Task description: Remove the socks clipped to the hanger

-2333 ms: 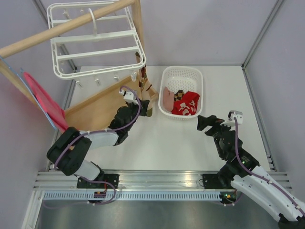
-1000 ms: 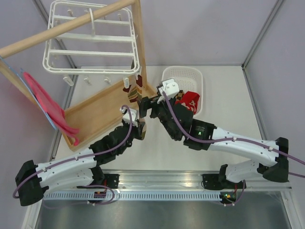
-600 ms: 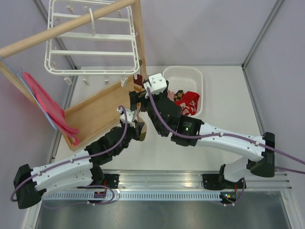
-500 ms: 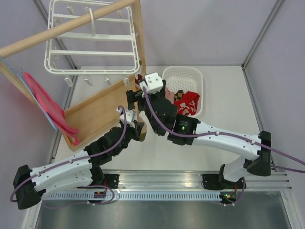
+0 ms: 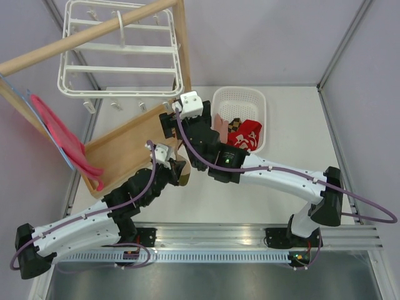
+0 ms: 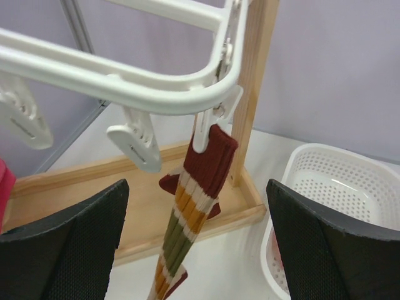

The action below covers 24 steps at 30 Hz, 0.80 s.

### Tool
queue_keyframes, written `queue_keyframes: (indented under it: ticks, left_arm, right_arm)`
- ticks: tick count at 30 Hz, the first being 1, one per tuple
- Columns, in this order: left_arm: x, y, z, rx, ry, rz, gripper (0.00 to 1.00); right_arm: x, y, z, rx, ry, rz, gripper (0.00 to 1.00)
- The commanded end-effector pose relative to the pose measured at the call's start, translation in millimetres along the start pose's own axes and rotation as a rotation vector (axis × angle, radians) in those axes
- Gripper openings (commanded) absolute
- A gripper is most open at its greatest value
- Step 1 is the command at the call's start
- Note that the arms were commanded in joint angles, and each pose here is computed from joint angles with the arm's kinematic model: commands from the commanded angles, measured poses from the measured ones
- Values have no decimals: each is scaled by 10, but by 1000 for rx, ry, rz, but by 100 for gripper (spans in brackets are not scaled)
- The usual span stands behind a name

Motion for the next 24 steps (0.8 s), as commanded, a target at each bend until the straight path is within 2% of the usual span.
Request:
queue_keyframes:
  ticks: [1, 17, 24]
  left_arm:
    - [-127, -82, -43, 29, -25, -34, 2]
    - [-115, -72, -68, 30, -14, -24, 2]
    - [-105, -66, -68, 28, -11, -20, 2]
  right_arm:
    - [-152, -116, 120, 20, -26, 32, 95]
    - [-198, -169, 439, -8, -64, 24, 94]
    - [-220, -186, 510, -35, -100, 92, 85]
Point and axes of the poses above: each gripper's point midway between its finger pads, its own z axis out along the fingers, its own y axis along the line the jaws close on, x = y × z, the point moved 2 cm from there along -z, back along the fingers, and after that the axes turned 9 degrees about -z, right-handed, at the moved point
